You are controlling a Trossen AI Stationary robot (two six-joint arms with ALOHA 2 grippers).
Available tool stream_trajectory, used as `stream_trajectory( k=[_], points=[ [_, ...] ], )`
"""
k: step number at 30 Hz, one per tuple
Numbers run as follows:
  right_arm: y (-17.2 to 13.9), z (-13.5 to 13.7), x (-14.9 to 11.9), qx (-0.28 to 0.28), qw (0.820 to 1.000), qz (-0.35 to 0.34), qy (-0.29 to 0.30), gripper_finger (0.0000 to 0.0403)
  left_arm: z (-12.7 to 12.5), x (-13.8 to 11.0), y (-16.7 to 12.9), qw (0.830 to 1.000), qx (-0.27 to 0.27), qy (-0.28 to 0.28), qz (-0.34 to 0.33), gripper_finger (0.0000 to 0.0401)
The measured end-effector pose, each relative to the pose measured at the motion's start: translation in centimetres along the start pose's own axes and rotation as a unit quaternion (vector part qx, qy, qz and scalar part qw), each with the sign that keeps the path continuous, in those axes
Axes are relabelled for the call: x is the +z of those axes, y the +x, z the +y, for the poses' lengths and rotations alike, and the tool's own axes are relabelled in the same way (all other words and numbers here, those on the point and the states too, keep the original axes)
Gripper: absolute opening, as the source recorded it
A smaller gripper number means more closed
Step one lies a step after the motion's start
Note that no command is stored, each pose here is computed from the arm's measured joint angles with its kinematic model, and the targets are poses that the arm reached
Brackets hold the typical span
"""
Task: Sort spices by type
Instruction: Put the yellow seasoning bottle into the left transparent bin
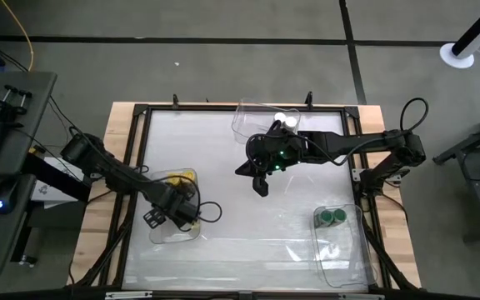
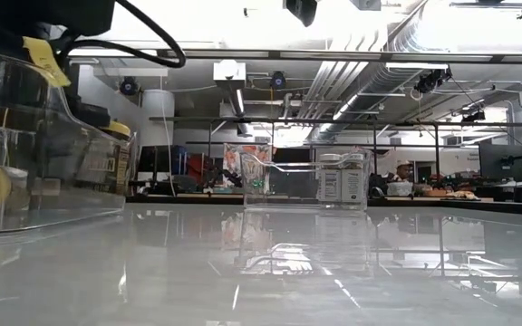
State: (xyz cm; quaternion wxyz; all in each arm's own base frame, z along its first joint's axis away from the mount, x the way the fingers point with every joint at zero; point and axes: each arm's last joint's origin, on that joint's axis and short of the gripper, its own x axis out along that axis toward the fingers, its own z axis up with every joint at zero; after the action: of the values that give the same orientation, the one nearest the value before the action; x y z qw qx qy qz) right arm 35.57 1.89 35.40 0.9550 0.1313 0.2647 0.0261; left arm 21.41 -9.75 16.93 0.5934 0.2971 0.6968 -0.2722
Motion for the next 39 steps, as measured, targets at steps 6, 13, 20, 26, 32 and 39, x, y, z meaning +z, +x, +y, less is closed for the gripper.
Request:
stream_trajectory(
  k=[6, 13, 20, 26, 32, 39],
  points=[
    [0.0, 0.0, 0.0, 0.000, 1.000, 0.001, 0.000, 0.0000, -0.4, -0.9, 1.5, 0.999, -0.036, -0.005, 0.014, 0.0292],
    [0.0, 0.0, -0.1, -0.001, 1.000, 0.004, 0.000, 0.0000, -0.9, -1.7, 2.7, 0.998, -0.050, -0.005, 0.034, 0.0290],
    [0.0, 0.0, -0.1, -0.001, 1.000, 0.005, 0.003, 0.0000, -1.1, -2.1, 3.2, 0.998, -0.052, 0.005, 0.042, 0.0287],
    [0.1, -0.1, -0.4, -0.004, 1.000, 0.014, 0.010, 0.0000, -1.0, -2.1, 3.3, 0.998, -0.040, 0.016, 0.044, 0.0223],
    [0.4, -0.2, -0.6, -0.006, 1.000, 0.022, 0.013, 0.0000, -0.3, -0.9, 1.8, 1.000, -0.009, 0.014, 0.019, 0.0097],
    [0.5, -0.2, -0.6, -0.006, 1.000, 0.021, 0.013, 0.0000, 0.8, 1.2, -3.0, 0.997, 0.022, -0.055, -0.048, 0.0012]
  ],
)
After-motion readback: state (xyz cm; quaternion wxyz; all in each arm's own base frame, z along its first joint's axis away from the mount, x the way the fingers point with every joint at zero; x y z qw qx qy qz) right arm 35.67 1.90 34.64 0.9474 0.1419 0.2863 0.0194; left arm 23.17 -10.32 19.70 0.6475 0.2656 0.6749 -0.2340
